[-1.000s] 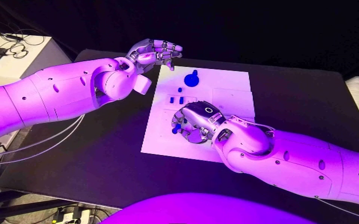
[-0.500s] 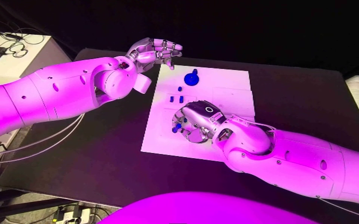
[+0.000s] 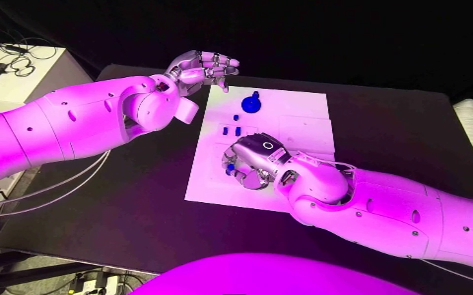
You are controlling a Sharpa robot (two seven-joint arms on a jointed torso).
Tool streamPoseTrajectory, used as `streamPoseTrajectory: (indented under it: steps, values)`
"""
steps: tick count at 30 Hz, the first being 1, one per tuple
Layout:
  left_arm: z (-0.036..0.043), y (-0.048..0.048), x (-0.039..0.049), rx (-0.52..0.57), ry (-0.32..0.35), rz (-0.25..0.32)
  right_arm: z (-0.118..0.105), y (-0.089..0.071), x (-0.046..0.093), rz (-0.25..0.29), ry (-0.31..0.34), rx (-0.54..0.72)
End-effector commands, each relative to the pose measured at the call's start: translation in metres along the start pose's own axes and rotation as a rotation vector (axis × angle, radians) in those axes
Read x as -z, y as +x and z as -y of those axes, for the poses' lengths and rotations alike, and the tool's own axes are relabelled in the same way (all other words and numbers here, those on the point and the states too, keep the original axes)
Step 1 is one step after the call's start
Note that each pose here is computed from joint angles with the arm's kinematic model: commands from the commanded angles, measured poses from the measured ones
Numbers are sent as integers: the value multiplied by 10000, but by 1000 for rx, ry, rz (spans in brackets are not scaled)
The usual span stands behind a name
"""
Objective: Assemble the parts on the task board
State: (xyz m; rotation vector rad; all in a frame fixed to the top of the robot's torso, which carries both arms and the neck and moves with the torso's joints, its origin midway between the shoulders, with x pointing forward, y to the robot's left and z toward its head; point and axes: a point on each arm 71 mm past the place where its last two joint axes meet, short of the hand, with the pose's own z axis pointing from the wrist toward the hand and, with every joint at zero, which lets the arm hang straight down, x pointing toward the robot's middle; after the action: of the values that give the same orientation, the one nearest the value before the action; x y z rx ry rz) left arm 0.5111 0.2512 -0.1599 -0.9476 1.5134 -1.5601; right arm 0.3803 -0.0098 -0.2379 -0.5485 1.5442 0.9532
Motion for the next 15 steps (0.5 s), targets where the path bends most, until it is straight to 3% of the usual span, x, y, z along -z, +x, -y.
streamPoseTrajectory:
  steps: [1,15]
  values:
    - [10,18,-6,8,6,-11,-30,82,-4,-51,-19,60]
    - [7,11,-2,7,1,-9,-49,88,-6,-21,-64,33]
